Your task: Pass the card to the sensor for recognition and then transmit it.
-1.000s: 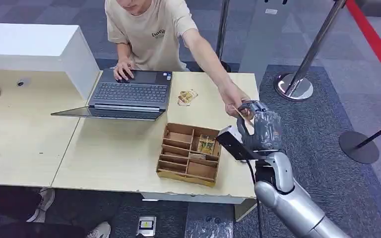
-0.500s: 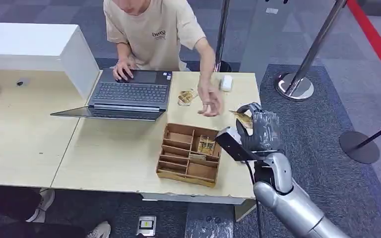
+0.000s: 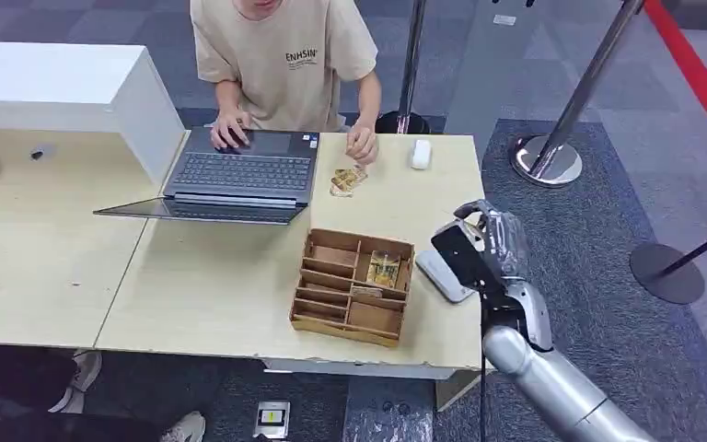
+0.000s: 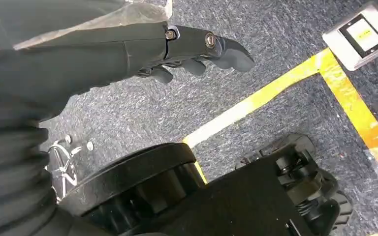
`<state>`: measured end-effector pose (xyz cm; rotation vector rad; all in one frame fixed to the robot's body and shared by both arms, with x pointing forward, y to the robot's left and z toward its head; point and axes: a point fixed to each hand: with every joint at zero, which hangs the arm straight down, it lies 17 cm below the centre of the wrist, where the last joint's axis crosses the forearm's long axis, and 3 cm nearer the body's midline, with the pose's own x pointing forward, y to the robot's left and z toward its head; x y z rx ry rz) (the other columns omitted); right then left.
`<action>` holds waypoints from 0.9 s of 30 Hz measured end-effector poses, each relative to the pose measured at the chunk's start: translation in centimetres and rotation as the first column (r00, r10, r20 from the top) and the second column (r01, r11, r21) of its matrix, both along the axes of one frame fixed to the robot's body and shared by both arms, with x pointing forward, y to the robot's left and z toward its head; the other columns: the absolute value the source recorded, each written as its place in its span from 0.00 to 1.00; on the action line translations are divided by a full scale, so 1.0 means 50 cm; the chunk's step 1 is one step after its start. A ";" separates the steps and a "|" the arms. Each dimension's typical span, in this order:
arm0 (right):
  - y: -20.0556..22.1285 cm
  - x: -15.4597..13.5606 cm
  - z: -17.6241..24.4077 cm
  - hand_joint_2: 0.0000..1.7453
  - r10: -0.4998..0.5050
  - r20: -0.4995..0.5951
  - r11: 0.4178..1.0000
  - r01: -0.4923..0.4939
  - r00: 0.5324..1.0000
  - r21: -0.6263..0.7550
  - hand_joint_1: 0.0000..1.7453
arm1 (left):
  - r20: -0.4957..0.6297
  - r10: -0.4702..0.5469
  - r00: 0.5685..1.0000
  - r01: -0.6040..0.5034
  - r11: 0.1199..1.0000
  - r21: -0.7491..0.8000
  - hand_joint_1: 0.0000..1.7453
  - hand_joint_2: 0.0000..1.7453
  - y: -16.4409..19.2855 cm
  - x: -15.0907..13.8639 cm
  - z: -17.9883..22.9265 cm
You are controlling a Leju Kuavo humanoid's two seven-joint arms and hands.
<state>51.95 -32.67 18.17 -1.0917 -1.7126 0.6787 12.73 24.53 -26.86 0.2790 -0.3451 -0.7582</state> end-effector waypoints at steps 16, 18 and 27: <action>-0.128 -0.019 -0.194 1.00 -0.135 -0.223 0.989 0.117 0.965 -0.093 1.00 | 0.000 -0.013 1.000 0.013 1.000 0.005 0.00 1.00 0.000 0.001 0.000; -0.141 -0.028 -0.223 1.00 -0.151 -0.256 0.986 0.126 0.955 -0.114 1.00 | 0.000 -0.014 1.000 0.014 1.000 0.005 0.00 1.00 -0.002 0.001 0.000; -0.165 -0.078 -0.342 1.00 -0.196 -0.382 0.974 0.134 0.903 -0.183 1.00 | -0.007 -0.017 1.000 0.017 1.000 0.010 0.00 1.00 -0.002 -0.001 0.000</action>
